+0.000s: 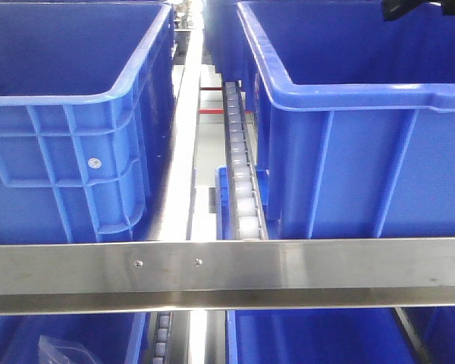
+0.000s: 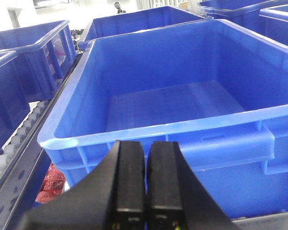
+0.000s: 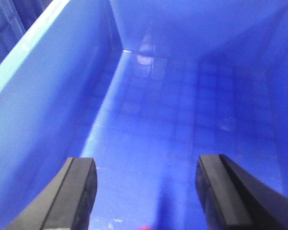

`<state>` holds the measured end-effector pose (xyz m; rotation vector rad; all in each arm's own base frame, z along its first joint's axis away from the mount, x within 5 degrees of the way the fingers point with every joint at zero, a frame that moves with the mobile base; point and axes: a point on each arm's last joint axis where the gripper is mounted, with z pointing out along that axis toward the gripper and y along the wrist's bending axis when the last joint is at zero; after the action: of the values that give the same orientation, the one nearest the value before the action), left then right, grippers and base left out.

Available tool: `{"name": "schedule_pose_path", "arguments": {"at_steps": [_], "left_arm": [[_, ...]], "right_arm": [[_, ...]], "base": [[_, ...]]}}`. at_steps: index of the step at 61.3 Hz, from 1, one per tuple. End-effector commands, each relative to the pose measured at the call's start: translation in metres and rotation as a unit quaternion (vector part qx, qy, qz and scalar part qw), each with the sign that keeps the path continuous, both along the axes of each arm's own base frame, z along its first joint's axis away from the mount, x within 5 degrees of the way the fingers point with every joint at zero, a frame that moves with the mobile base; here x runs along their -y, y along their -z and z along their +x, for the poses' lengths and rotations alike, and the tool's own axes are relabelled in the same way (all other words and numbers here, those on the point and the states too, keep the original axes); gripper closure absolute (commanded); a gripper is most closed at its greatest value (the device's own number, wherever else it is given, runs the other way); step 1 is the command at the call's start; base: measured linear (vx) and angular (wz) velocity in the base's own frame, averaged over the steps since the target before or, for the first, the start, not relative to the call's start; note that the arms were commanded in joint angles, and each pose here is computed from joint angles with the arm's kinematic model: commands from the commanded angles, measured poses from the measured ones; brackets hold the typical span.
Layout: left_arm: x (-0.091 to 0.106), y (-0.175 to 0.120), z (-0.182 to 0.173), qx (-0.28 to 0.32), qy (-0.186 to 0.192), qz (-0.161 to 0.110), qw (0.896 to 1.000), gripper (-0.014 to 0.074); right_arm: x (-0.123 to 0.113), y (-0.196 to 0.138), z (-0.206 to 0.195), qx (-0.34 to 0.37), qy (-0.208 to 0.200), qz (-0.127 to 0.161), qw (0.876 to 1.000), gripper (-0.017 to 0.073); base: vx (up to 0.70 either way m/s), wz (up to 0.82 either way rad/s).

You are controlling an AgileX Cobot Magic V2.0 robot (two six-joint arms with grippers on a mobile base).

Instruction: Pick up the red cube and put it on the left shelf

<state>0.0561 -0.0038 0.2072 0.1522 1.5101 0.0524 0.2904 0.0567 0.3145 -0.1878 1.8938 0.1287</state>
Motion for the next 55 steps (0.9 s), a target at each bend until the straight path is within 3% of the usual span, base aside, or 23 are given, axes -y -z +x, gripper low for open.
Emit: {"name": "schedule_pose_path", "arguments": {"at_steps": [1,14,20,31,55], "left_arm": [[0.0,0.0,0.001,0.03,0.0,-0.004,1.0,0.0488],[0.0,0.0,0.001,0.03,0.0,-0.004,1.0,0.0488],[0.0,0.0,0.001,0.03,0.0,-0.004,1.0,0.0488],[0.0,0.0,0.001,0.03,0.0,-0.004,1.0,0.0488],[0.0,0.0,0.001,0.03,0.0,-0.004,1.0,0.0488]], "right_arm": [[0.0,-0.029,-0.001,0.076,-0.006,0.013,0.997,0.0028],[0.001,-0.028,-0.004,0.06,-0.003,0.009,0.998,0.0062],[0.003,-0.034,-0.013,0.056,0.0,0.007,0.998,0.0177],[0.009,-0.046,-0.046,0.102,-0.002,0.017,0.995,0.0519],[0.022,-0.025,-0.123,0.169,-0.011,0.032,0.985,0.0503]], "base": [[0.0,0.0],[0.0,0.0],[0.0,0.0],[-0.01,-0.08],[0.0,0.0]]}}
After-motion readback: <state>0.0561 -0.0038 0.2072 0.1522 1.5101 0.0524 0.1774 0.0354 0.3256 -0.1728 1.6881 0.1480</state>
